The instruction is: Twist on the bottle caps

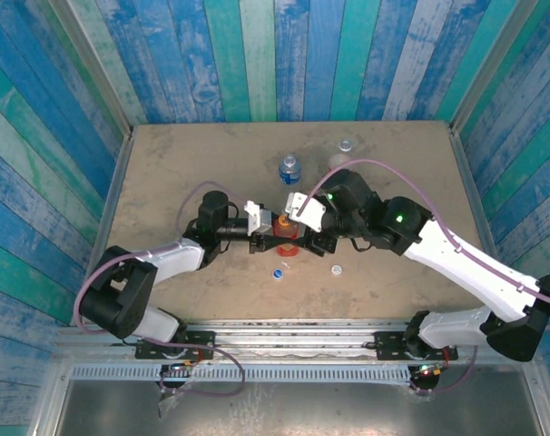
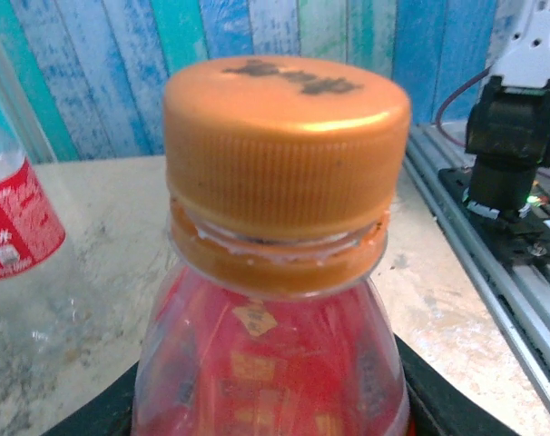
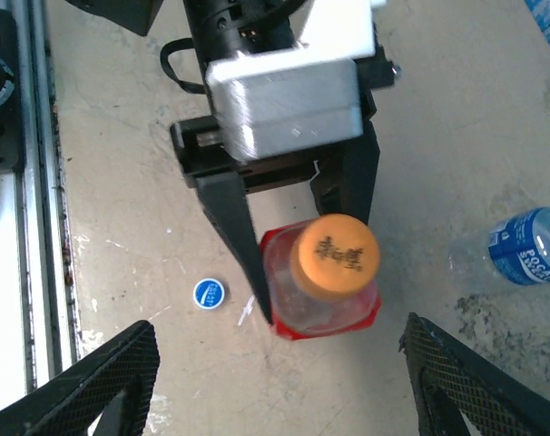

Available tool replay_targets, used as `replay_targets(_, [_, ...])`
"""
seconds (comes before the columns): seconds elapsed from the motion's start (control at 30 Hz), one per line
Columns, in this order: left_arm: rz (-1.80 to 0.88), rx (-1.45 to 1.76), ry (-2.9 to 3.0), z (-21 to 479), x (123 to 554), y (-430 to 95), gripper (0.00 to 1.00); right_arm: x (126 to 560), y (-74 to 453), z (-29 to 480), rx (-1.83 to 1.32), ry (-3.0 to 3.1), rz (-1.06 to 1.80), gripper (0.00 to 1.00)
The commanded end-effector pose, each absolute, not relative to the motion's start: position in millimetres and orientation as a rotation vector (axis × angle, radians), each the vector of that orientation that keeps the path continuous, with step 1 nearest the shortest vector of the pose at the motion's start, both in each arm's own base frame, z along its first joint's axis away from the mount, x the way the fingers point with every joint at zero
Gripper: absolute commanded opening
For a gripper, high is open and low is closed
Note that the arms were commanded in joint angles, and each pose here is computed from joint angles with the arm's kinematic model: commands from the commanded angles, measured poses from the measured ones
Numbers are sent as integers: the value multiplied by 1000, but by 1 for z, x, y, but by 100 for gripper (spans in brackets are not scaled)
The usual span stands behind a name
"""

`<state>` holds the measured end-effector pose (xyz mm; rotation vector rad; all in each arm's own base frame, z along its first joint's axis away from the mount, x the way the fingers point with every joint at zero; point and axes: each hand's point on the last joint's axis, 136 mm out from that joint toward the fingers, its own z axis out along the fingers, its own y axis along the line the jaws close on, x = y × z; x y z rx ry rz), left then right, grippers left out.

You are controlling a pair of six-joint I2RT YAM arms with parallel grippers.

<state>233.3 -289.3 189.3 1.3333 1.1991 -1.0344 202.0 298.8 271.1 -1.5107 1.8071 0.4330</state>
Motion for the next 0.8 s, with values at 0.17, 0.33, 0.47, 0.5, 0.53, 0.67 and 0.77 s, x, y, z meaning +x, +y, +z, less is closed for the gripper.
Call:
replay_targets(0.17, [-1073,1381,1060,223,214,-290,48,205,328,262,-1597,1683,608,62])
replay_targets(0.33, [-1058,1389,1058,225,211,-288,49,209,340,254,-1612,1692,656,50])
replay_targets(0.47, [-1054,1386,1059,226,211,-287,49,210,337,249,-1613,1716,646,34])
replay_targets(0.5, [-1054,1384,1057,226,211,-287,50,210,336,249,-1608,1718,647,29])
replay_targets(0.53, [-1052,1382,1052,227,211,-287,51,210,336,250,-1595,1719,651,25])
replay_targets(0.67, [-1049,1359,1039,231,211,-286,55,209,339,257,-1536,1705,699,18])
replay_targets(0.77, [-1039,1333,1029,235,210,-285,66,207,339,262,-1492,1683,735,16])
